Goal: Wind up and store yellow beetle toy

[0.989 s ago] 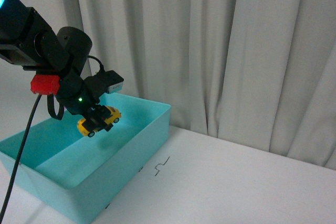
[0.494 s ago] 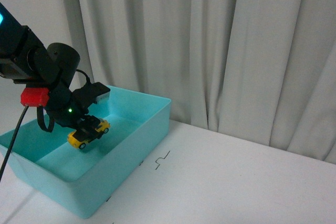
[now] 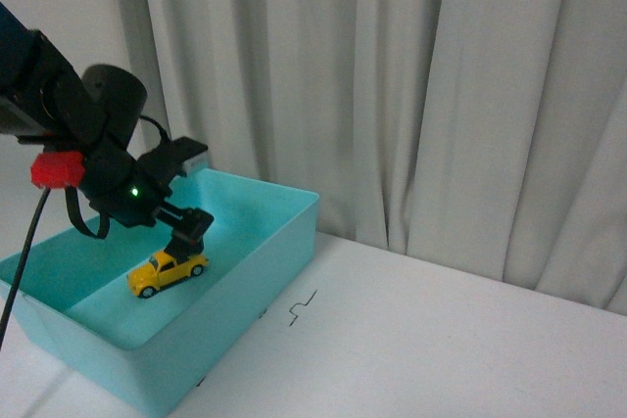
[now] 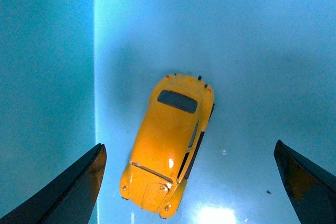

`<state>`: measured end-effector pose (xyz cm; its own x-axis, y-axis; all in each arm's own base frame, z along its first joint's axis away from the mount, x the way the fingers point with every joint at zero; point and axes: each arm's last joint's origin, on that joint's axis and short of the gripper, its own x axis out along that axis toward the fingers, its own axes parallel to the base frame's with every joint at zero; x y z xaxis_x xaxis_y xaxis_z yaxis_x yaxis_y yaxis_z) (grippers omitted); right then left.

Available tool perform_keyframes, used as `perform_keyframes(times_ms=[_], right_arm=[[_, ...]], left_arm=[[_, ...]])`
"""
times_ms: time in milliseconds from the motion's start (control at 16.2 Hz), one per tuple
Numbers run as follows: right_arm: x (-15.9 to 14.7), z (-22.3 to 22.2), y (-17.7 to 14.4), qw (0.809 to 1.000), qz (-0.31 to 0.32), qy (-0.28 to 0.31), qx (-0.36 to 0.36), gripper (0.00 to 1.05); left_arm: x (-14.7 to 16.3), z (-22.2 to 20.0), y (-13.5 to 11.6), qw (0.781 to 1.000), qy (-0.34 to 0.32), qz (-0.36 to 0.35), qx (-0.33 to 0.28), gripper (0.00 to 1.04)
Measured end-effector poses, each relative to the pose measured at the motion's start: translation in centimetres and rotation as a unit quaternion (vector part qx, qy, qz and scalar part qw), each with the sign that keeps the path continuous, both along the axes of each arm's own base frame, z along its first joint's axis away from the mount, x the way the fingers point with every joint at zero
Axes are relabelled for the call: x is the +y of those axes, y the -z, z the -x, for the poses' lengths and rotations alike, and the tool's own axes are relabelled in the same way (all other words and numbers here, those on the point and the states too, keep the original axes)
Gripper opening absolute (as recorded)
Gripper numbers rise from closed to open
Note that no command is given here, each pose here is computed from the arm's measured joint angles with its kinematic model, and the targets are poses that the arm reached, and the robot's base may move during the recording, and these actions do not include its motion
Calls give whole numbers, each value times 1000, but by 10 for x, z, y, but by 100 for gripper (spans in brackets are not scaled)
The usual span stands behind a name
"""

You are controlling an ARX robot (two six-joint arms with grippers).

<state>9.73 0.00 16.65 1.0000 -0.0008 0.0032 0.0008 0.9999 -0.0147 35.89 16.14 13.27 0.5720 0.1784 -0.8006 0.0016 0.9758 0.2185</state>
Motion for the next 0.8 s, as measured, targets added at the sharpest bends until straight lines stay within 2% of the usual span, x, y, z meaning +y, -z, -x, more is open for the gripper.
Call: perform_keyframes(times_ms=[185, 309, 433, 494, 556, 680, 803], right_arm=[[0, 0, 0, 1000, 0, 0, 0, 98], [0, 0, 0, 1000, 0, 0, 0, 98], [0, 0, 0, 1000, 0, 0, 0, 98], [0, 0, 0, 1000, 0, 0, 0, 98], [0, 0, 0, 1000, 0, -1, 0, 98], [0, 0, 0, 1000, 0, 0, 0, 98], [0, 0, 0, 1000, 0, 0, 0, 98]], left_arm=[[4, 29, -64, 992, -10, 36, -124, 98], [-6, 61, -99, 981, -12, 65, -182, 98], [-31, 96, -137, 968, 6, 76, -239, 98], [-51, 113, -151, 929, 45, 62, -361, 87], [-78, 137, -151, 901, 58, 70, -425, 75], [-104, 163, -144, 878, 73, 77, -467, 58], [-118, 180, -123, 876, 61, 84, -472, 37]])
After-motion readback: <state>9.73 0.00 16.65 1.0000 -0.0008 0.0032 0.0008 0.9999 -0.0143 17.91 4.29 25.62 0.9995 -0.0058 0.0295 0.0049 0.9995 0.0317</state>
